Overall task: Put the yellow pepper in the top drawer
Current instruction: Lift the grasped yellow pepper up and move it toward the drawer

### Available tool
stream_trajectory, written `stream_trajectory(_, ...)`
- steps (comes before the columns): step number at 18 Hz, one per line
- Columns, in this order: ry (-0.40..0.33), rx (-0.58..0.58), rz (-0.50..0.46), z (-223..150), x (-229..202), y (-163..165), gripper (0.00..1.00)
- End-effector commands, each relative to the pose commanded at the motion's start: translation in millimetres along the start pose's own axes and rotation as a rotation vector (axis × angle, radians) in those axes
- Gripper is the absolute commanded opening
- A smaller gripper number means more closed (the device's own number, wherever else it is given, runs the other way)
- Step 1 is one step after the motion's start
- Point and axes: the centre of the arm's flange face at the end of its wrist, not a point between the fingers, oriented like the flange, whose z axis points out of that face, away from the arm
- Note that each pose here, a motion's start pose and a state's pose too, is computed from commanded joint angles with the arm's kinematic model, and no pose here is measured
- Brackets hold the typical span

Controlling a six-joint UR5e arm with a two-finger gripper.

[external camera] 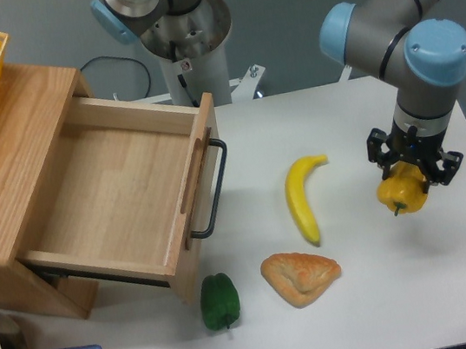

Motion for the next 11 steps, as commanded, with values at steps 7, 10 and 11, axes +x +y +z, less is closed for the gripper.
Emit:
stream_trajectory(7,-0.039,0.013,0.032,-28,5,-3,0.49)
stream_trajectory(10,-0.062,0.022,0.038,-47,15,-14,0.49)
stream_trajectory(11,-0.079,0.029,0.019,-59,19,-17,0.49)
